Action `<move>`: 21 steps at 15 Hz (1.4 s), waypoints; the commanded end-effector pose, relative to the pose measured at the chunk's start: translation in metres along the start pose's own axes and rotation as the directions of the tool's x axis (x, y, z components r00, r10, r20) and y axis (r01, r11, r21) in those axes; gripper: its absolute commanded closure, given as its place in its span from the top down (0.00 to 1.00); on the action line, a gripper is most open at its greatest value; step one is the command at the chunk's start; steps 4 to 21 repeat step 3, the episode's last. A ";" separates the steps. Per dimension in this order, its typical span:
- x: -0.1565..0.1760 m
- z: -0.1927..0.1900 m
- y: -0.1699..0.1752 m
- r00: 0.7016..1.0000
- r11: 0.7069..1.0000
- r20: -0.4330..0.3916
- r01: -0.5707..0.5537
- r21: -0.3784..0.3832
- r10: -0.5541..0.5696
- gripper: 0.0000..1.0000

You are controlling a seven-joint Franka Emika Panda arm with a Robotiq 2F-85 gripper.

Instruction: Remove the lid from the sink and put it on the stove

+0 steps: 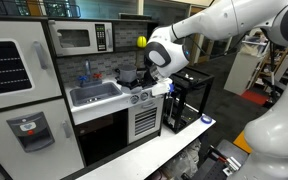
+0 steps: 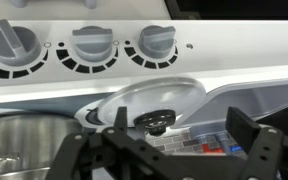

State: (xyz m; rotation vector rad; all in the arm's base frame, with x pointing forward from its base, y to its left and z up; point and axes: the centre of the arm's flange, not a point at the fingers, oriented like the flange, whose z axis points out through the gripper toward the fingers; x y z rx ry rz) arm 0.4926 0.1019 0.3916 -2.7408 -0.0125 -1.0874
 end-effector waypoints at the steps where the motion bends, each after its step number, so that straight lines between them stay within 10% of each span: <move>1: 0.000 0.000 0.000 1.000 1.000 0.000 0.000 0.000 0.000 1.00; 21: 0.000 0.000 0.000 1.000 1.000 0.000 0.000 0.000 0.000 1.00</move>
